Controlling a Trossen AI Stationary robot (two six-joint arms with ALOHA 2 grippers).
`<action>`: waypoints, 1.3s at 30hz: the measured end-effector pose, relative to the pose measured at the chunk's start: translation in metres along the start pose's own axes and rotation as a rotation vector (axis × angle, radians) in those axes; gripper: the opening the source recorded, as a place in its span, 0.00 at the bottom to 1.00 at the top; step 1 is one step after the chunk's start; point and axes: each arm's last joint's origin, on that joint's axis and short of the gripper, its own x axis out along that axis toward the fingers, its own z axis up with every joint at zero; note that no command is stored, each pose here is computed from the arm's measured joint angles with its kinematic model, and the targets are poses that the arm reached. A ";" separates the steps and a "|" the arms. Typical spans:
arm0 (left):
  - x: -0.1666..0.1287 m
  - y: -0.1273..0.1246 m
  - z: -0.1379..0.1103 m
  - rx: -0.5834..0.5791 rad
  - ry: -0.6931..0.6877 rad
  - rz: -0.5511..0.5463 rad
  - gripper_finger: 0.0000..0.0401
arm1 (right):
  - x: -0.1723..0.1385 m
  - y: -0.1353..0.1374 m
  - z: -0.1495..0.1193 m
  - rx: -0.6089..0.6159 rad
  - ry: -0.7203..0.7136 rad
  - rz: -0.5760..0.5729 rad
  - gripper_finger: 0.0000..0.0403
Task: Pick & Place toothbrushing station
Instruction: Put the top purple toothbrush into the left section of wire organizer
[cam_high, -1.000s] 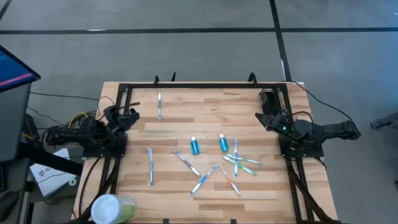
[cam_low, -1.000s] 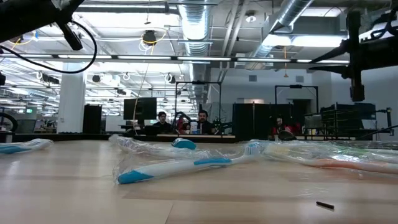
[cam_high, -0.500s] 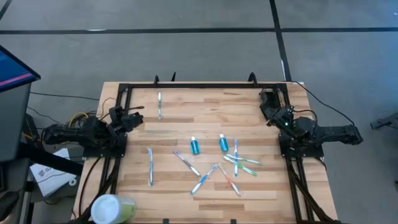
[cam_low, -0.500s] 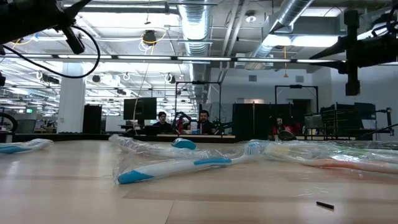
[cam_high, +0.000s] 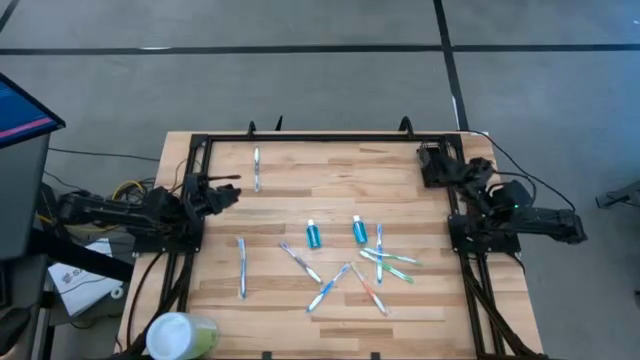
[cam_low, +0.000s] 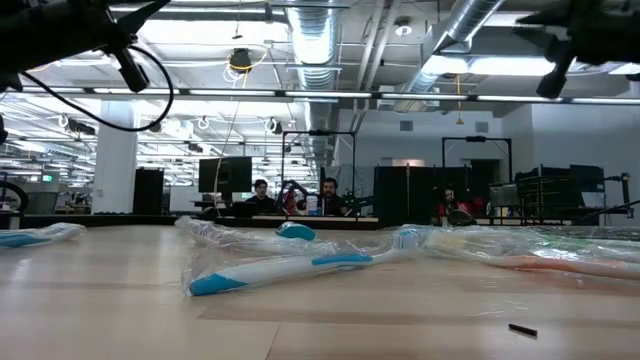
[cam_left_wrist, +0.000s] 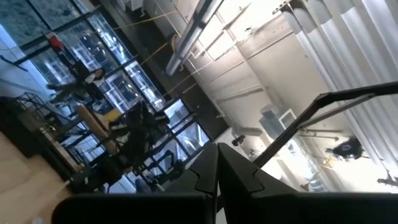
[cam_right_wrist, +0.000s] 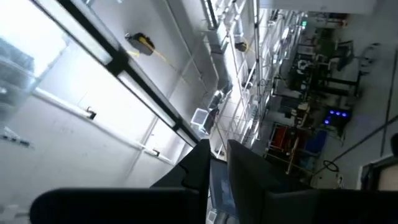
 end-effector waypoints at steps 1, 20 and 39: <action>0.001 0.000 -0.001 -0.001 0.003 -0.001 0.00 | 0.002 0.005 0.001 -0.020 0.014 -0.004 0.12; 0.055 -0.008 -0.009 0.099 0.158 0.106 0.00 | 0.067 0.098 -0.022 -0.359 0.424 -0.311 0.18; 0.092 -0.009 0.029 0.291 0.443 0.841 0.00 | 0.088 0.108 -0.032 -0.399 0.459 -0.411 0.31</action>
